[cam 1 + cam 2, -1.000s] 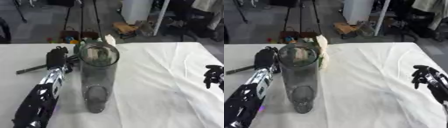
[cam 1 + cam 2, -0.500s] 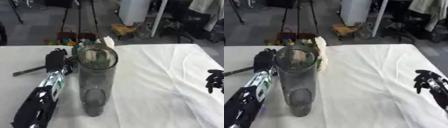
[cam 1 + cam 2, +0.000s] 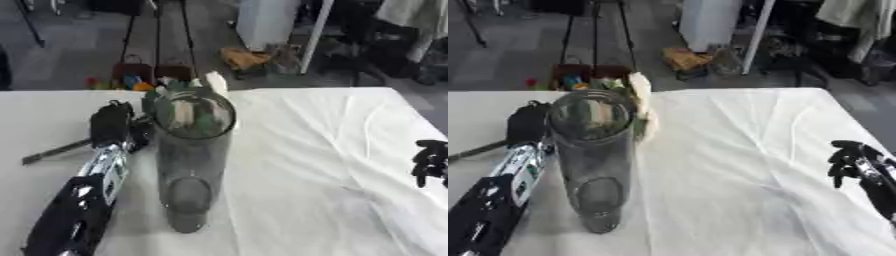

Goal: Arrange flowers into the vase.

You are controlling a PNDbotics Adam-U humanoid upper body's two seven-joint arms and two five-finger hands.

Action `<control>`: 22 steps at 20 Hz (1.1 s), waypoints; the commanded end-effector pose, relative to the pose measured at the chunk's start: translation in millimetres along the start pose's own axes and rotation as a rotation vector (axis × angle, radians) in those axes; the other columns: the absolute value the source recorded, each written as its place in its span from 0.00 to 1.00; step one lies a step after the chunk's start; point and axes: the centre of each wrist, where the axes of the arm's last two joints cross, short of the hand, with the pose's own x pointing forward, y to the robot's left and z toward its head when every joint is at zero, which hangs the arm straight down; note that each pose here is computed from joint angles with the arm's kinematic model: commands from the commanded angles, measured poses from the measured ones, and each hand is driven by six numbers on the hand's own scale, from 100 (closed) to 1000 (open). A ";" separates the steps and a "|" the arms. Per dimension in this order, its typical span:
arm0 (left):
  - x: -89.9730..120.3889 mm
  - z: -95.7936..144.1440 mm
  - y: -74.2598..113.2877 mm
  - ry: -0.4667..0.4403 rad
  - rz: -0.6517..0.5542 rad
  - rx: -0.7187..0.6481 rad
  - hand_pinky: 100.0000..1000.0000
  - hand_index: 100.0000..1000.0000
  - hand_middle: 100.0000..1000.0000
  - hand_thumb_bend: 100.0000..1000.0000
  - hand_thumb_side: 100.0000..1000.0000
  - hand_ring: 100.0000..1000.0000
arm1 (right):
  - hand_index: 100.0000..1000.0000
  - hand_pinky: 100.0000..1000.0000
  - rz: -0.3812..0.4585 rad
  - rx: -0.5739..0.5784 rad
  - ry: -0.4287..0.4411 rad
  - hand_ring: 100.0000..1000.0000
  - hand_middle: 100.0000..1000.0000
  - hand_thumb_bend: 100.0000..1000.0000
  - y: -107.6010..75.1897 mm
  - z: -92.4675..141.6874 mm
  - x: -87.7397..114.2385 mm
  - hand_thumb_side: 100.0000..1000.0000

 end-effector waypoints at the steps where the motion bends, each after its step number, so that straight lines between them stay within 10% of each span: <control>1: -0.7 -9.8 19.0 -0.020 -0.006 0.071 0.00 0.42 0.14 0.55 0.28 0.04 | 0.77 0.23 0.102 0.102 -0.098 0.41 0.48 0.00 -15.9 -1.7 10.8 0.65; 11: -1.4 -7.7 18.2 -0.041 0.053 0.080 0.00 0.22 0.00 0.75 0.49 0.00 | 0.77 0.23 0.097 0.098 -0.091 0.41 0.48 0.00 -15.1 1.0 9.4 0.65; 13: -1.8 -8.1 18.5 -0.048 0.078 0.092 0.00 0.17 0.00 0.98 0.46 0.00 | 0.77 0.23 0.095 0.095 -0.087 0.41 0.48 0.00 -15.0 2.4 8.6 0.65; 22: -6.5 -10.6 22.2 -0.064 0.150 0.097 0.00 0.07 0.00 1.00 0.28 0.00 | 0.77 0.23 0.083 0.090 -0.072 0.41 0.48 0.00 -12.7 7.3 6.2 0.65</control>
